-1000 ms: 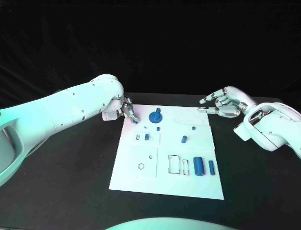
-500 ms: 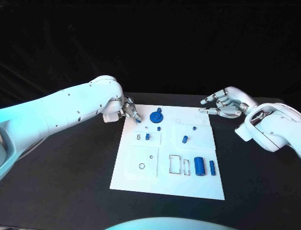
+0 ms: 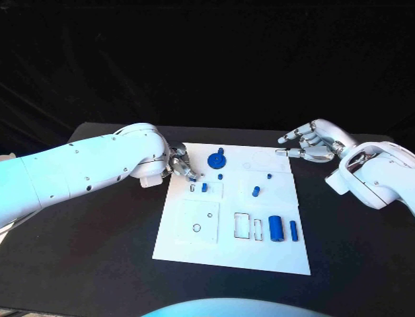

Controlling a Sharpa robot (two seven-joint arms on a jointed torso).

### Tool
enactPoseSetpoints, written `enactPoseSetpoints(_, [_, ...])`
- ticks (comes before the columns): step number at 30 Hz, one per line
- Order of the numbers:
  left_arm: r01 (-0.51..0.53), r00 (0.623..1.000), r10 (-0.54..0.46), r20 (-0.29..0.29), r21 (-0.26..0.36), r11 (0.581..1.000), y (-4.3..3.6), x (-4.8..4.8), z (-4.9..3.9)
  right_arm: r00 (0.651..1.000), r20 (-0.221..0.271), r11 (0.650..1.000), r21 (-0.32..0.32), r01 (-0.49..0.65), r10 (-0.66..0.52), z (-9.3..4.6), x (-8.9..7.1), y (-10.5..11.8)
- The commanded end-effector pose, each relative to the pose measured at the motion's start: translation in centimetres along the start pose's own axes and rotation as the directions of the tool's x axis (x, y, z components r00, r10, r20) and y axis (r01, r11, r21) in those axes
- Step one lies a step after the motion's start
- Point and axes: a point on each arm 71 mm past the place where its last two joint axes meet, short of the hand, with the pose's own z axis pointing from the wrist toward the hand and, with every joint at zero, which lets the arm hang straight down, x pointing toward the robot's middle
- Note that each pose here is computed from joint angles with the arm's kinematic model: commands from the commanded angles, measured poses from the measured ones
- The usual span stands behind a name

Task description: Assemble the parts on the task board

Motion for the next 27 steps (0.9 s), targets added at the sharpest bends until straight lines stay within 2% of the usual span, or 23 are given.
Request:
enactPoseSetpoints(1, [-0.009, 0.998, 0.008, 0.064, 0.013, 1.0, -0.2, 0.29, -0.37, 1.0, -0.015, 1.0, -0.002, 0.001, -0.001, 0.0, 0.2, 0.0])
enactPoseSetpoints(9, [-0.034, 0.998, 0.033, 0.052, 0.015, 0.999, 0.06, 1.37, -0.9, 1.0, -0.02, 1.0, 0.001, 0.005, -0.005, 0.0, 0.3, -0.1])
enactPoseSetpoints(27, [-0.078, 0.997, 0.077, -0.01, -0.008, 0.997, 0.77, 1.91, -1.03, 1.0, -0.026, 1.0, 0.006, 0.006, -0.006, -0.1, 0.4, -0.3])
